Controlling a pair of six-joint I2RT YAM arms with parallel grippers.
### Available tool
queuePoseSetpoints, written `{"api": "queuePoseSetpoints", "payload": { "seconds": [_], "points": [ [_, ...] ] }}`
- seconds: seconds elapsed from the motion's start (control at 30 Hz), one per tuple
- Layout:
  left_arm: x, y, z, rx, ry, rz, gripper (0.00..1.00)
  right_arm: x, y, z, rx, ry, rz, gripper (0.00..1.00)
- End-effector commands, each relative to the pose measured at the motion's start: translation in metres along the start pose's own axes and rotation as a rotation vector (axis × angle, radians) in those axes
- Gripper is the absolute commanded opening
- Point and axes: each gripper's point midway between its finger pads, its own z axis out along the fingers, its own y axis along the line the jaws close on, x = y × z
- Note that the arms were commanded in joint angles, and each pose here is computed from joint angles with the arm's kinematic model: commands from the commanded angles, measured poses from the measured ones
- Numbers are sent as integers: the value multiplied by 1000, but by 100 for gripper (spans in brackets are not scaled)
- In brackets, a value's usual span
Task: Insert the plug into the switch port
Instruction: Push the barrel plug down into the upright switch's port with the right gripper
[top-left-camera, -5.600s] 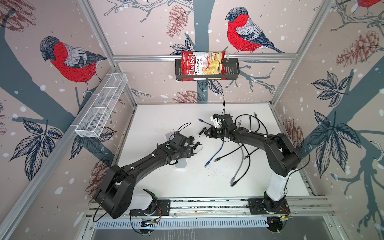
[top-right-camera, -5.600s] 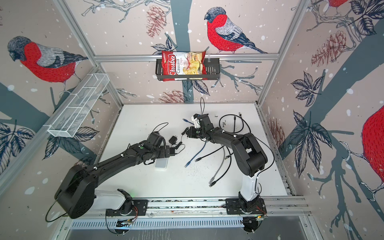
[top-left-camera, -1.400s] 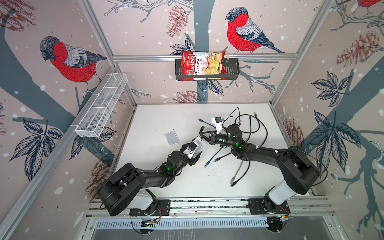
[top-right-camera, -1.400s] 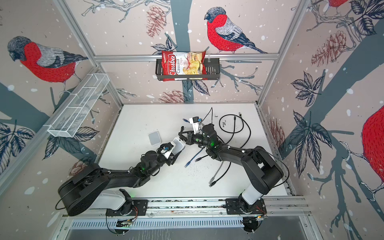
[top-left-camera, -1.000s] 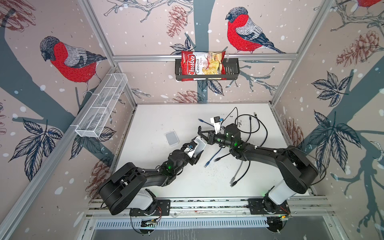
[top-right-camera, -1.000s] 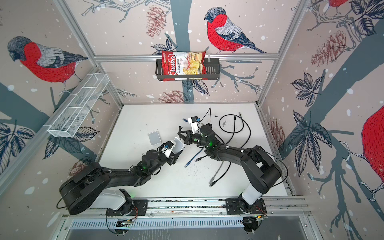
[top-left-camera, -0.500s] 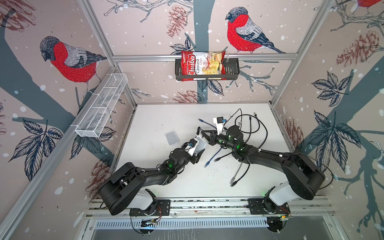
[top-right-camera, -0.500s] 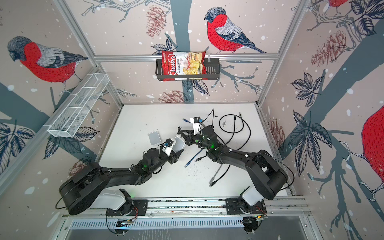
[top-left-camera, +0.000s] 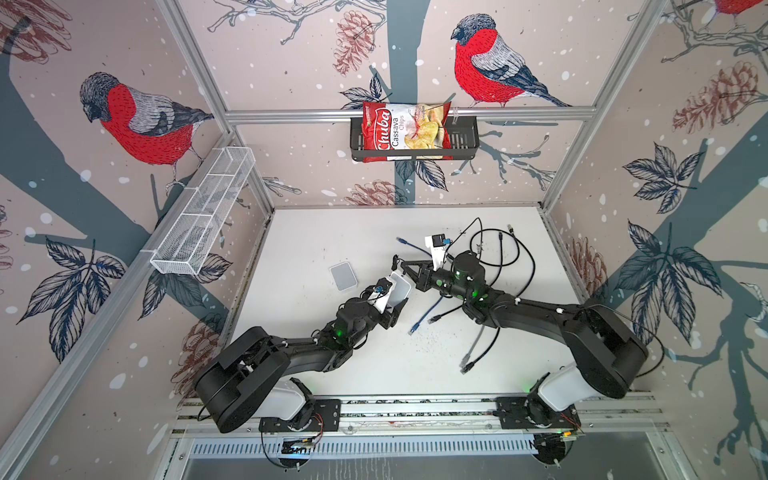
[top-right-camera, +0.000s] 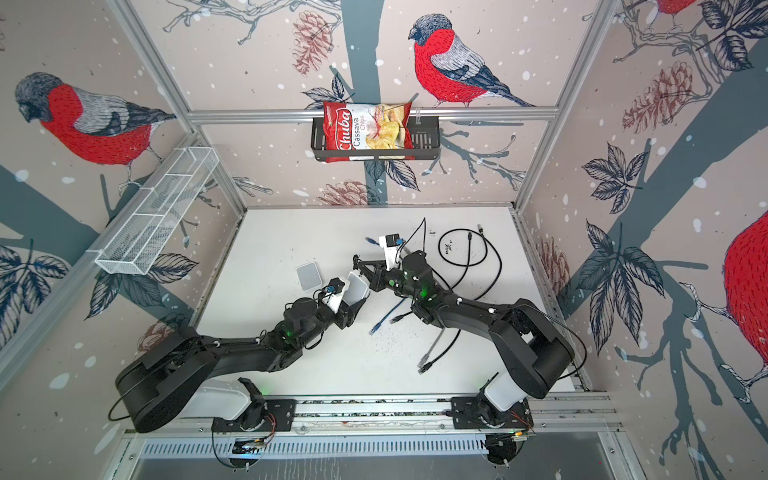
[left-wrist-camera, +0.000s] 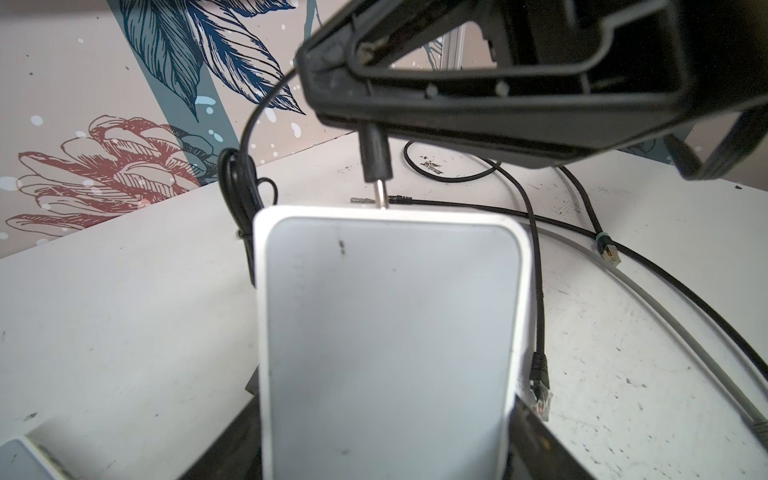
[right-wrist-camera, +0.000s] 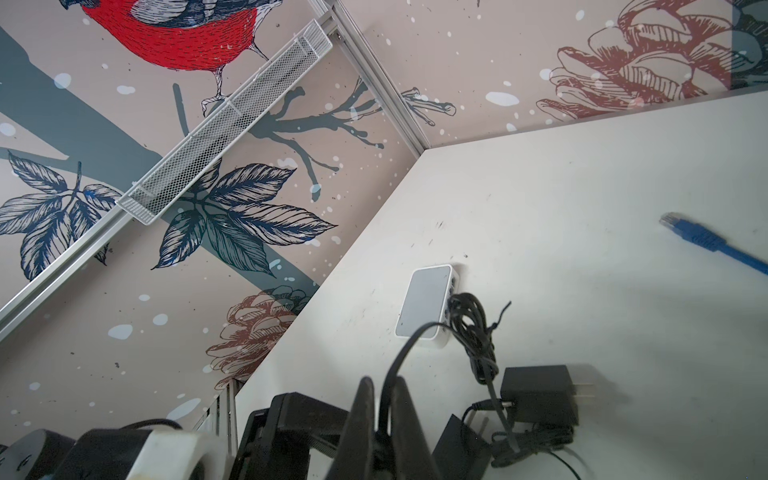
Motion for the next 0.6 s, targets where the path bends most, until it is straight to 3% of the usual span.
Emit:
{"api": "queuePoseSetpoints", "payload": {
  "seconds": [0.0,0.57],
  "points": [
    [-45,0,-5,6,-192,4,15,7,-2,0,20,37,23,0],
    [-25,-7,-3,44,-165,-11,15,-23,7,5,-14,-36,-24,0]
  ]
}}
